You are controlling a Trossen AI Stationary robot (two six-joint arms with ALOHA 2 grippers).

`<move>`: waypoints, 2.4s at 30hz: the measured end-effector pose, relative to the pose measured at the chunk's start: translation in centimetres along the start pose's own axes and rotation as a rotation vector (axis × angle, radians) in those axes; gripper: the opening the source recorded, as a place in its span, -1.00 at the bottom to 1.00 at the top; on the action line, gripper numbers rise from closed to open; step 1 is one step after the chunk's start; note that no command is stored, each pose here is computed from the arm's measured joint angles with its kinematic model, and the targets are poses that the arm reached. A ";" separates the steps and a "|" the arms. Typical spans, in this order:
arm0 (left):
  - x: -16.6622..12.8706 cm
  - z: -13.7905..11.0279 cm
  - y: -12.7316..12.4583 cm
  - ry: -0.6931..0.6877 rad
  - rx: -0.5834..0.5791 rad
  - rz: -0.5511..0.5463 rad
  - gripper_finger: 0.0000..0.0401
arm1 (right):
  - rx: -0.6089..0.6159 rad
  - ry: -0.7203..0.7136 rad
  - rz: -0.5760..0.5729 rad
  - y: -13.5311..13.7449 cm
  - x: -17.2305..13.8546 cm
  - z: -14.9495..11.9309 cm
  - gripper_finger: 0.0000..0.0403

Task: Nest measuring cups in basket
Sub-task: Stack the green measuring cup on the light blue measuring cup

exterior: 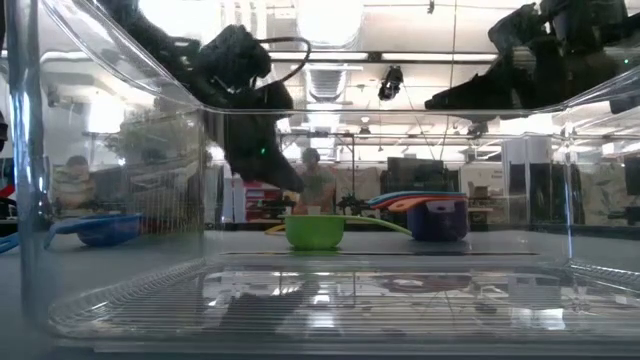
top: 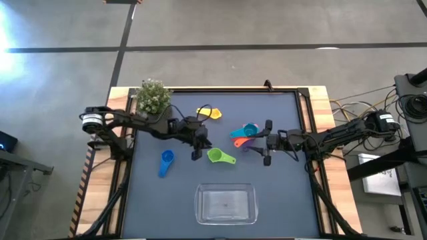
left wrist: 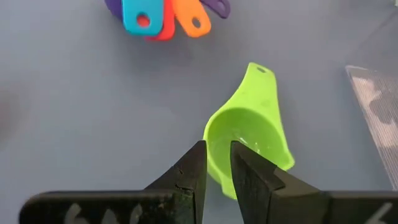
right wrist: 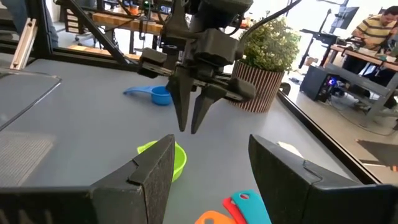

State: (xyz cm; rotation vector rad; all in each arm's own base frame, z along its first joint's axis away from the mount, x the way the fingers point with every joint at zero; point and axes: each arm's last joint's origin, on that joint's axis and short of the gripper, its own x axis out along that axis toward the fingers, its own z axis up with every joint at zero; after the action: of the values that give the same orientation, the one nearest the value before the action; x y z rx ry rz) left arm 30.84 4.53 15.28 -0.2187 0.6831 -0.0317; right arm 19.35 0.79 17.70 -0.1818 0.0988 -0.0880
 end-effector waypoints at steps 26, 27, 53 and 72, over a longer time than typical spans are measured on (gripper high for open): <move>0.0 -0.5 0.1 -0.070 -0.038 0.004 -0.21 | 0.018 0.032 -0.027 -0.1 0.0 -0.3 -0.04; 0.0 -0.3 0.0 -0.064 -0.046 0.008 -0.16 | 0.018 0.032 -0.027 -0.1 0.0 -0.3 -0.04; 5.4 0.5 1.2 0.250 -0.134 0.066 -0.19 | 0.009 0.041 -0.033 -0.1 -0.1 -0.5 -0.04; 3.5 2.4 0.9 0.171 -0.073 0.178 -0.99 | 0.009 0.080 -0.069 -0.6 -0.1 -1.0 -0.04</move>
State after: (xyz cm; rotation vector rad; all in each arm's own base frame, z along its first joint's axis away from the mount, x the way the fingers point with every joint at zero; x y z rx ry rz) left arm 35.01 5.56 14.76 -0.2265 0.8734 0.1468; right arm 19.12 0.09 16.86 -0.1733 0.1715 -0.1649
